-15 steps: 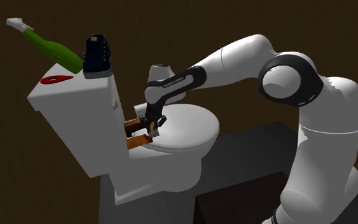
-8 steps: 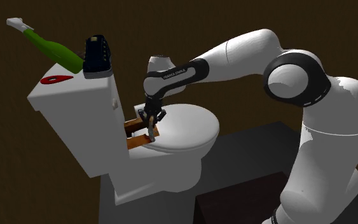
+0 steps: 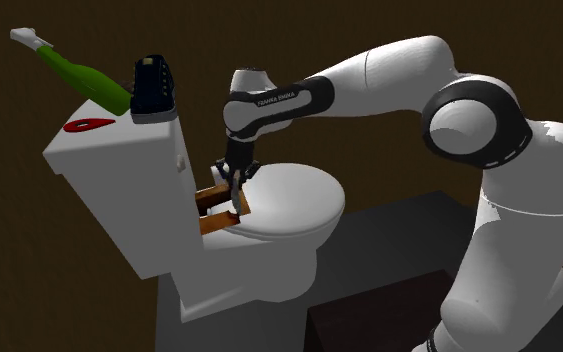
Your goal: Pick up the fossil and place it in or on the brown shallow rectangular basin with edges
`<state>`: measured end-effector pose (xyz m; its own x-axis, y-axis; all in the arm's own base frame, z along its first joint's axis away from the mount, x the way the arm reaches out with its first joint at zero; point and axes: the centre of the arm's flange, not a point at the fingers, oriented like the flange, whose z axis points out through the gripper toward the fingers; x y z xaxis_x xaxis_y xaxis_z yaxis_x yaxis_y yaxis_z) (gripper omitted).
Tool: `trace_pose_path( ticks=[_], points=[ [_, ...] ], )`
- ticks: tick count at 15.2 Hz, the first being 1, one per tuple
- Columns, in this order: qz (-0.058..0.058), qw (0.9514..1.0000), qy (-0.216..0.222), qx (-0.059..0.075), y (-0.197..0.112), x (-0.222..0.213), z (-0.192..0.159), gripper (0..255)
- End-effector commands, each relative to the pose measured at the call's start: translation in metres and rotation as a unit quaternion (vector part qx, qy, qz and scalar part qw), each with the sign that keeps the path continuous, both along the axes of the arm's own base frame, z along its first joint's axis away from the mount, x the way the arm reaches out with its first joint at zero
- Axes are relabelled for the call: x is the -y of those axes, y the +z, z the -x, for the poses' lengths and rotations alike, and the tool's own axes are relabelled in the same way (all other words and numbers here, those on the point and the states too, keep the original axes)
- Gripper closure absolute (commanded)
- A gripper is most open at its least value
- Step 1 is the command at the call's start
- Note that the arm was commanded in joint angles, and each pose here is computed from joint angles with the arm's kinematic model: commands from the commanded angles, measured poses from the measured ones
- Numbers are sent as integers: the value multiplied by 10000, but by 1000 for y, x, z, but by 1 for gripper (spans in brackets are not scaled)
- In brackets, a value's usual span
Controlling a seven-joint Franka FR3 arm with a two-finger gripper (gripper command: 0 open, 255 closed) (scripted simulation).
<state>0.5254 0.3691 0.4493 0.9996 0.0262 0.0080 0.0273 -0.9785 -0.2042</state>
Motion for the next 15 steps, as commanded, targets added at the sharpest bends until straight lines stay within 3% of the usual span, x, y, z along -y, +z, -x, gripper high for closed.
trace_pose_path(
  ticks=[1,12,15],
  points=[
    [1,10000,0,-1,5,0,0,255],
    [1,10000,0,-1,5,-120,-90,255],
    [1,10000,0,-1,-10,-120,-90,255]
  ],
)
